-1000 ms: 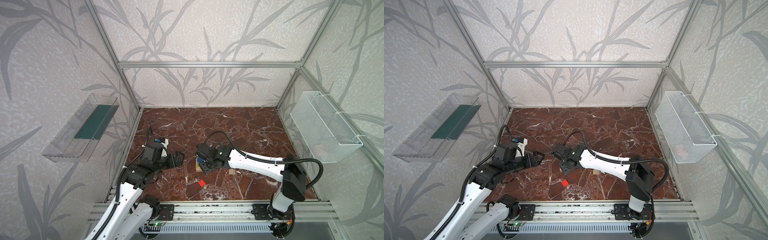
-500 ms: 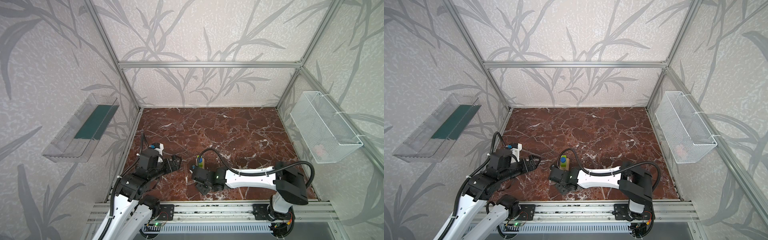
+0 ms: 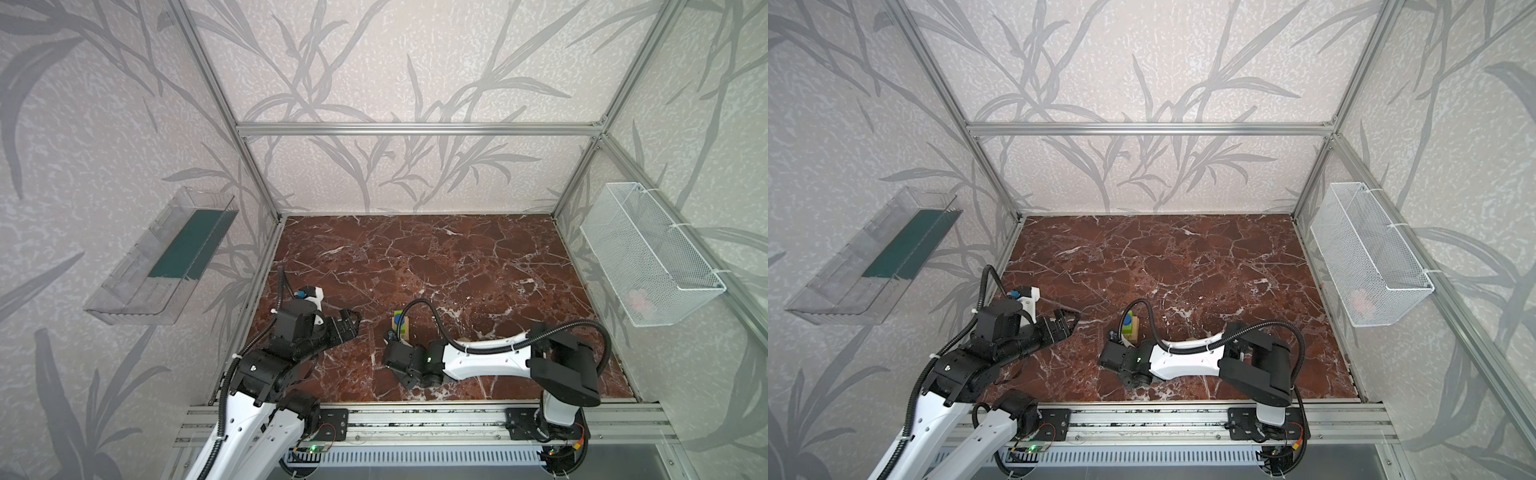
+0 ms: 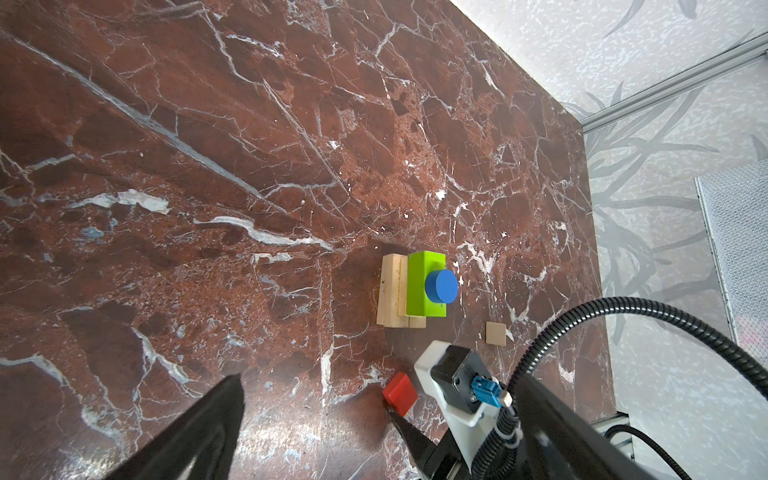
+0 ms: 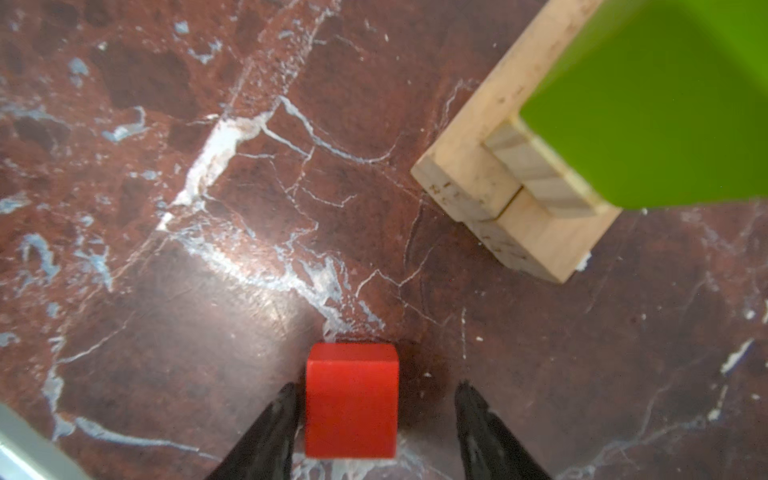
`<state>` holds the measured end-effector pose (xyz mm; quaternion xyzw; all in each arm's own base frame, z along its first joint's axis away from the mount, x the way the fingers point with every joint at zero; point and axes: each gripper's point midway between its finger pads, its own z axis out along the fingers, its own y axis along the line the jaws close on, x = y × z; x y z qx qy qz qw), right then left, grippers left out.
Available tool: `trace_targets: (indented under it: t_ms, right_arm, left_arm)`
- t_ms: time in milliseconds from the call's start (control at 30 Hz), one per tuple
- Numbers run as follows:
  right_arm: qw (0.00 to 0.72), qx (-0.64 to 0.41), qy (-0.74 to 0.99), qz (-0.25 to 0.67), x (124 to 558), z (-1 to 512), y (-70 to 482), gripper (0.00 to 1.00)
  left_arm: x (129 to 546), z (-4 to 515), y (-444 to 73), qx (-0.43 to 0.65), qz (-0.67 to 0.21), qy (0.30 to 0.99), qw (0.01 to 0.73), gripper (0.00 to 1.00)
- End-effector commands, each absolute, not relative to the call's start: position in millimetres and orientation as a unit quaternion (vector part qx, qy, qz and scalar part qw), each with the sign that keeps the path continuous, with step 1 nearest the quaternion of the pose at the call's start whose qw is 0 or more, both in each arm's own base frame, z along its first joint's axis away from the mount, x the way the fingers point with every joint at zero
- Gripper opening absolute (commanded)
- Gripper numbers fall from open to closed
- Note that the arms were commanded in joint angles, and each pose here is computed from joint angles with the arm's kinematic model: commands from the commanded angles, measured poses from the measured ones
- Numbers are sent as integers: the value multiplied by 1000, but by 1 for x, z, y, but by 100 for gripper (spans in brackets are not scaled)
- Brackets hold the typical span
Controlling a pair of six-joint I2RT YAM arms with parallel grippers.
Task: Build the wood block tower
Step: 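Grasp the red cube with the right gripper, then lift the red cube with the right gripper and carry it toward the tower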
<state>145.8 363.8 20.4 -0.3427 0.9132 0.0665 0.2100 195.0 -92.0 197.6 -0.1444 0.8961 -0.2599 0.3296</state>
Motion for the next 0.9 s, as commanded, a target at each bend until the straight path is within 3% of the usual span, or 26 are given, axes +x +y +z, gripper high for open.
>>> trace_targets:
  t_ms: [0, 467, 867]
  right_arm:
    - [221, -328, 916, 67, 149, 22, 371, 57]
    - [210, -331, 918, 58, 148, 18, 375, 38]
    - [200, -328, 922, 56, 145, 22, 367, 37]
  left_arm:
    - [192, 191, -86, -154, -246, 900, 324, 100]
    - [192, 195, -87, -146, -246, 900, 329, 100]
    - [192, 196, -88, -143, -247, 901, 326, 100]
